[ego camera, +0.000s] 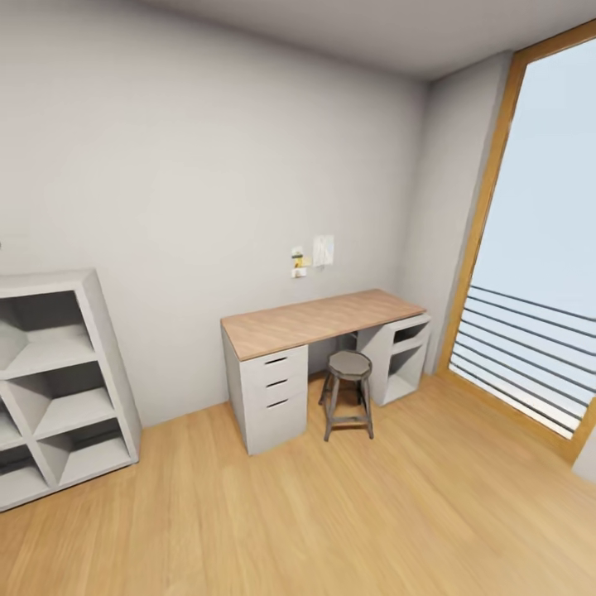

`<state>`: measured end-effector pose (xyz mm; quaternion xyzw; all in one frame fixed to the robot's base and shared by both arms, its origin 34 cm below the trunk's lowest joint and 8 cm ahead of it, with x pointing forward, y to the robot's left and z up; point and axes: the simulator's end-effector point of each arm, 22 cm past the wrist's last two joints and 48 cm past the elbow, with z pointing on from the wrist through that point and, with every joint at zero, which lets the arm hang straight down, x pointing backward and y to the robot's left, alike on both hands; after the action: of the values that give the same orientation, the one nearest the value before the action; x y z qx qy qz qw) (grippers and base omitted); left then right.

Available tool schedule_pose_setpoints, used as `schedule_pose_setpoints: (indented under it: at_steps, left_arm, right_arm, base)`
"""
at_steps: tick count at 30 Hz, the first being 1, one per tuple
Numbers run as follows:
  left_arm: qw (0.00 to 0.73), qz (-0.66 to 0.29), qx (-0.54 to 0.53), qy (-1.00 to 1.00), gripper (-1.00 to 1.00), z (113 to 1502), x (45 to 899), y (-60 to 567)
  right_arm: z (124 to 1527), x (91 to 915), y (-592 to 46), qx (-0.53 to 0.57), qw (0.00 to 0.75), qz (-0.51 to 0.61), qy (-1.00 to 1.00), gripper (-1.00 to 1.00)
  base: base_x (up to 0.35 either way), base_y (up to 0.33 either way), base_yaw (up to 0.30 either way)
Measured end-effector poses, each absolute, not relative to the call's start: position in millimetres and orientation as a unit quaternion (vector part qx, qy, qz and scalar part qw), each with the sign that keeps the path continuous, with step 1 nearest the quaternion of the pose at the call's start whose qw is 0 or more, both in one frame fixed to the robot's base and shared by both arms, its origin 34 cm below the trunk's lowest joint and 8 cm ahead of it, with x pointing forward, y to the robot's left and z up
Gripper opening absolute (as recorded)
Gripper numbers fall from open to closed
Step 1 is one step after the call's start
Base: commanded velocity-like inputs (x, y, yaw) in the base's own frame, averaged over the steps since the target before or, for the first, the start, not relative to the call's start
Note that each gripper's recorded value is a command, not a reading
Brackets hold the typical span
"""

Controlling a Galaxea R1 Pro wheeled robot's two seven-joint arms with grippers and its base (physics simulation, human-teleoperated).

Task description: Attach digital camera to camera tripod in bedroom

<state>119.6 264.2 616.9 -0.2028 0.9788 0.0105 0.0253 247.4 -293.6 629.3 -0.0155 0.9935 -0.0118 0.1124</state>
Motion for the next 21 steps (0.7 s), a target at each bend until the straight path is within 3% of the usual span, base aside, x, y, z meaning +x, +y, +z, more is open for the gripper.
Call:
schedule_pose_setpoints:
  at_steps: [8,21]
  left_arm:
    - [0.026,0.01,-0.203,0.979,1.0,616.9,120.2,263.4]
    - [0.027,0.01,-0.204,0.979,1.0,616.9,120.7,263.3]
  right_arm:
    - [629.2,247.5,-293.6,-0.016,0.112,-0.012,0.993,1.0]
    - [629.2,247.8,-294.1,-0.015,0.113,-0.012,0.993,1.0]
  base:
    - [0.183,0.0,0.267]
    - [0.017,0.0,0.268]
